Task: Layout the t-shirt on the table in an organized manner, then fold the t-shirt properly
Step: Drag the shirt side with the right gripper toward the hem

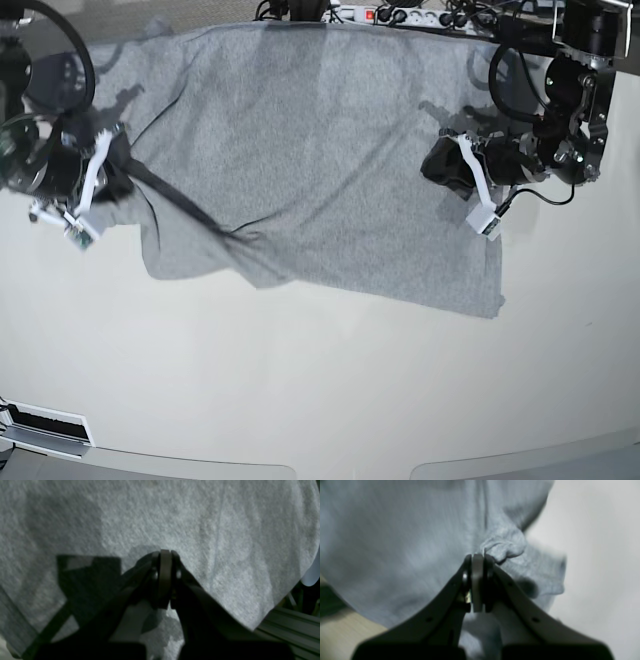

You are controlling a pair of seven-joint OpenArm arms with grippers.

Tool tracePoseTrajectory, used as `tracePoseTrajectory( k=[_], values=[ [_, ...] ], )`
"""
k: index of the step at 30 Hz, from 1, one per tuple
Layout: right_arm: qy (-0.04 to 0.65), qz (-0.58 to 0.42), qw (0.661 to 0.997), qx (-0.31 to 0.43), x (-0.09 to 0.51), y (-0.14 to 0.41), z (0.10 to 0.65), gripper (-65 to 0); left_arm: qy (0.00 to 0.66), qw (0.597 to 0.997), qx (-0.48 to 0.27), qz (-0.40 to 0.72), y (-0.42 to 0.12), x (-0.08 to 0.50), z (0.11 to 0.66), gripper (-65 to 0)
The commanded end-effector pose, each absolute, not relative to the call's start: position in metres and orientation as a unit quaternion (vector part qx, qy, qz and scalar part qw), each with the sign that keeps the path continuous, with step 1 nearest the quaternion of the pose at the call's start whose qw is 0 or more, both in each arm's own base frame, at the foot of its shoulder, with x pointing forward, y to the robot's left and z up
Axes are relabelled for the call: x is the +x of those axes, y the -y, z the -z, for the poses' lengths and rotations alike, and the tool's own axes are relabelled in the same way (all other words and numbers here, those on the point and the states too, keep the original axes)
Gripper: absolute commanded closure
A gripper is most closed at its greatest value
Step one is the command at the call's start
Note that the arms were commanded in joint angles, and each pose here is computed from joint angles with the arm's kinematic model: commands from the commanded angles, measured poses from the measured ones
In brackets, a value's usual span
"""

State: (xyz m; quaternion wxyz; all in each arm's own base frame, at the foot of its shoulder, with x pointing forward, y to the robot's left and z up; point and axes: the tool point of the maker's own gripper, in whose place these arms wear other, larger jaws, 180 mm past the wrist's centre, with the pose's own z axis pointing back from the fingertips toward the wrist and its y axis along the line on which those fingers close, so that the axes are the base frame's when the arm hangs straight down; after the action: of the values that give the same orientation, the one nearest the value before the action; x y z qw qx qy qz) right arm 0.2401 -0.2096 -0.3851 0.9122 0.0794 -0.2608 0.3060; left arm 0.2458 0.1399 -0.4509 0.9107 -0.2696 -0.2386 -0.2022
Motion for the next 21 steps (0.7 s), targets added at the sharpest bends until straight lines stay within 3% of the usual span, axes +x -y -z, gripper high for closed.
tracePoseTrajectory(
  k=[1,4,7,9,21],
  values=[
    [0.264,-0.311,0.911,0.058,0.244,0.221,0.38,0.0,0.261,0.903,-0.272,0.204,-0.141,0.257,0.44,0.0],
    [0.239,-0.306,0.92,0.051,0.23,0.23,0.395,-2.6,0.263,0.902,-0.276,0.202,-0.14,0.257,0.439,0.0],
    [0.236,-0.294,0.925,0.046,0.231,0.235,0.398,-33.4,0.262,0.902,-0.275,0.203,-0.14,0.257,0.439,0.0],
    [0.251,-0.284,0.925,0.04,0.243,0.236,0.391,-44.1,0.262,0.903,-0.275,0.203,-0.14,0.257,0.439,0.0],
    [0.406,-0.194,0.884,0.122,0.316,0.199,0.338,-43.2,0.257,0.904,-0.275,0.204,-0.14,0.256,0.44,0.0]
  ],
)
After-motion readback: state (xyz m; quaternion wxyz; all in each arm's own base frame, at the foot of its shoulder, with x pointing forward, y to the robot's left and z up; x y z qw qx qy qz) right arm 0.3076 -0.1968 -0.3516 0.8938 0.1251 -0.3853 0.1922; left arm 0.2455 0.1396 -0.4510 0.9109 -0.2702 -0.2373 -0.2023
